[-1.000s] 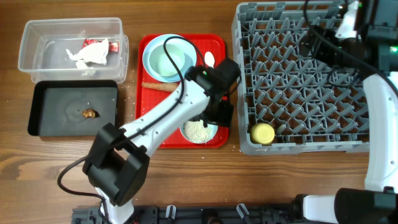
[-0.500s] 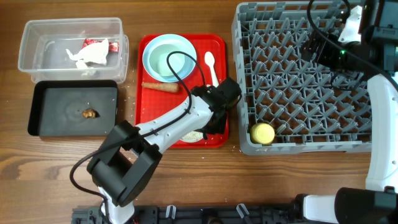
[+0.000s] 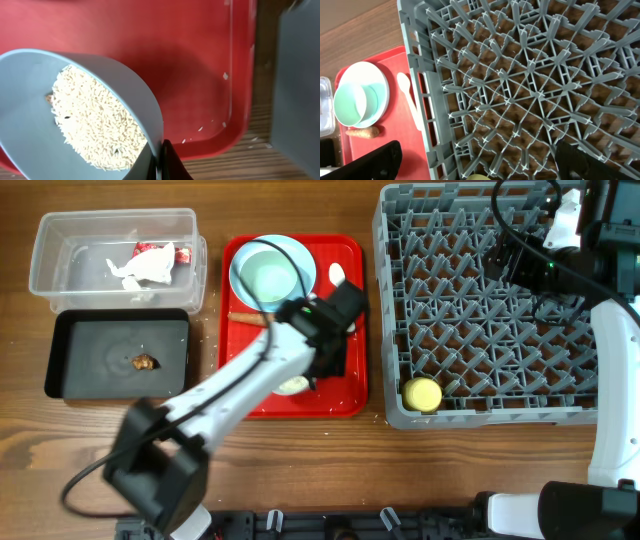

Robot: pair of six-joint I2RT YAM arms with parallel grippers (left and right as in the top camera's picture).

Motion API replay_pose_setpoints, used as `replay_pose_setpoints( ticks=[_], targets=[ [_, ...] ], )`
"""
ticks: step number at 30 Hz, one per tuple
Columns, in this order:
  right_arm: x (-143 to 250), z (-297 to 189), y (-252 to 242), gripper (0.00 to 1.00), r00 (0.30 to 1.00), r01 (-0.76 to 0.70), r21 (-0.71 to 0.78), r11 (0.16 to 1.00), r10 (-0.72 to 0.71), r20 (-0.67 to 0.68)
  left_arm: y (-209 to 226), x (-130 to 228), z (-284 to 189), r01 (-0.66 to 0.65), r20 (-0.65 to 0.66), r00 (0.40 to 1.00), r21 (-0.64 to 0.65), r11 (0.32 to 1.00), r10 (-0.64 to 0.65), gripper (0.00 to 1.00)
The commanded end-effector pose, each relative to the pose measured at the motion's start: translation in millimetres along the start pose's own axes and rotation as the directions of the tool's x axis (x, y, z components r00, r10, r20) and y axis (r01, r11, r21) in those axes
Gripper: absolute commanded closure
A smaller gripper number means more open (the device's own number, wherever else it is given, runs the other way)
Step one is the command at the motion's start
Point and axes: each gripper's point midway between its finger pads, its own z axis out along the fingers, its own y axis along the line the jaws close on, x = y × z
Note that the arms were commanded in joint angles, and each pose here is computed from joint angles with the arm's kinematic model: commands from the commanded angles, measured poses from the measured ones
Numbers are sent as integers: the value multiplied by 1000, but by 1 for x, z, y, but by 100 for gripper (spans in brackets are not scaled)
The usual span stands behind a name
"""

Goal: Sort waste into correct bins and load items into the dishwasher rack
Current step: 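Pour the rice onto the black tray with the left gripper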

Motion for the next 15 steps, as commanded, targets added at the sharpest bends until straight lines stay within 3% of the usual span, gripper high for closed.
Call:
replay_pose_setpoints(
  ticks=[1,8,12,15],
  targets=[
    [-5,-7,6,0,999,25,-22,999,-25,20,24,-23,-49,75,77,993,116,990,-85,96],
    [-3,-6,5,0,1000,25,-20,999,-24,16,135,-43,-96,224,106,958,298,928,-266,96],
    [1,-5,4,0,1000,20,-17,1000,-20,-1,208,-50,-91,305,95,921,424,853,-377,96],
    [4,-5,4,0,1000,18,-15,1000,-18,-15,256,-51,-80,349,79,881,558,753,-466,96]
  ],
)
